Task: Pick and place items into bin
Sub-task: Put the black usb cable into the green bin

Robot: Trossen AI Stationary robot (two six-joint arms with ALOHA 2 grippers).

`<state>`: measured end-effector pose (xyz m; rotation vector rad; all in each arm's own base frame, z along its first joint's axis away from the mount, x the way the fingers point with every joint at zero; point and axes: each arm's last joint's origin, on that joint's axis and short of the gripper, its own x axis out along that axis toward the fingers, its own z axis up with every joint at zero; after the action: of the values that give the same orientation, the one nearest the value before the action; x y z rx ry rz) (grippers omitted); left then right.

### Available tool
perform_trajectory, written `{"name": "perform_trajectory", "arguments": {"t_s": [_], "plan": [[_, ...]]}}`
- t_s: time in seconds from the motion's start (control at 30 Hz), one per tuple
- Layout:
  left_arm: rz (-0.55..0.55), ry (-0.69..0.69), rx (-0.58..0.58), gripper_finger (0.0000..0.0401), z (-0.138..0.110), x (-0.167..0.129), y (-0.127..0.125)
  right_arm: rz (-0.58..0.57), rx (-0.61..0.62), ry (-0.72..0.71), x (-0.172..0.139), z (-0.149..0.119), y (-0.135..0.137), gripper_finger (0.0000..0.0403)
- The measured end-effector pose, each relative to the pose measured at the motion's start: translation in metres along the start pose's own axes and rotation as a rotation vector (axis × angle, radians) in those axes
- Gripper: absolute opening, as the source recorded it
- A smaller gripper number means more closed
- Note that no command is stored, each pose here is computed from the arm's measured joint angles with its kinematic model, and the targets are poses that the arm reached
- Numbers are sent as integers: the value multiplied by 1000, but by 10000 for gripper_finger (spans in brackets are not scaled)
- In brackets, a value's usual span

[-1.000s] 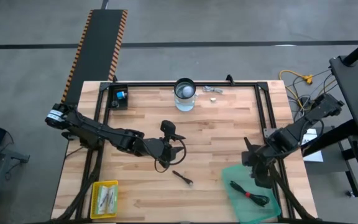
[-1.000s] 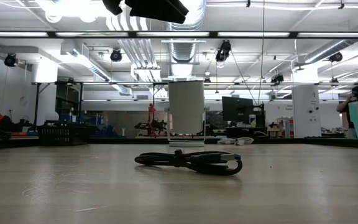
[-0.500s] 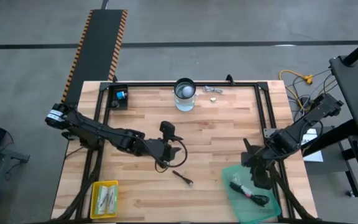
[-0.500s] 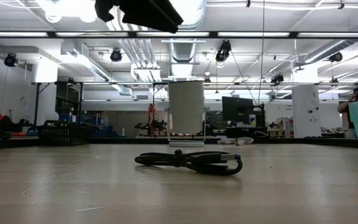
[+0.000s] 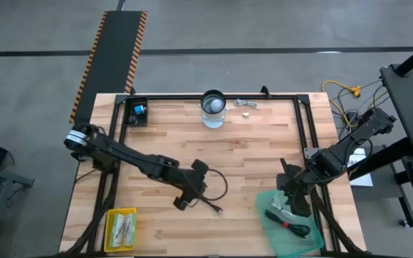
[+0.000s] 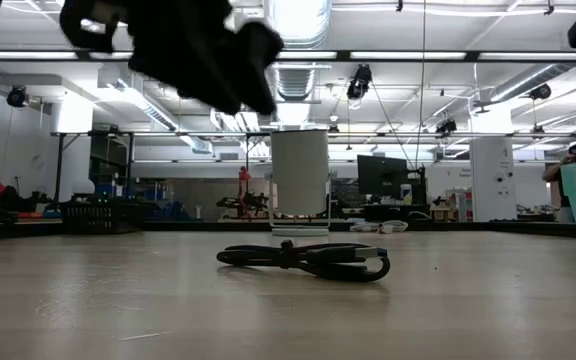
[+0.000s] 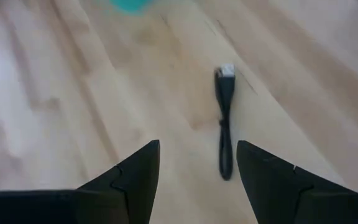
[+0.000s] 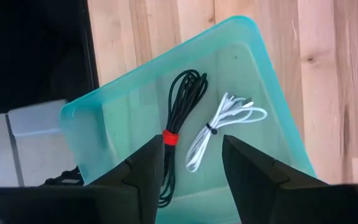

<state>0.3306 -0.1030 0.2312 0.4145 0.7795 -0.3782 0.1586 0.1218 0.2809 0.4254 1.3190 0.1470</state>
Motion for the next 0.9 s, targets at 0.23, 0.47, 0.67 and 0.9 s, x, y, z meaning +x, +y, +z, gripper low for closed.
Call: {"name": "perform_trajectory", "arguments": {"t_s": [0.23, 0.47, 0.67, 0.9], "plan": [[-143, 98, -8, 196, -17, 46, -10, -11, -24, -18, 0, 1, 0, 144], [-155, 157, -40, 196, -25, 73, -9, -30, -31, -41, 0, 1, -1, 145], [-189, 174, -130, 187, -30, 84, 2, -19, -51, -51, 0, 3, 1, 137], [-219, 181, -149, 100, -37, 88, 9, -21, -52, -58, 0, 3, 1, 129]]}}
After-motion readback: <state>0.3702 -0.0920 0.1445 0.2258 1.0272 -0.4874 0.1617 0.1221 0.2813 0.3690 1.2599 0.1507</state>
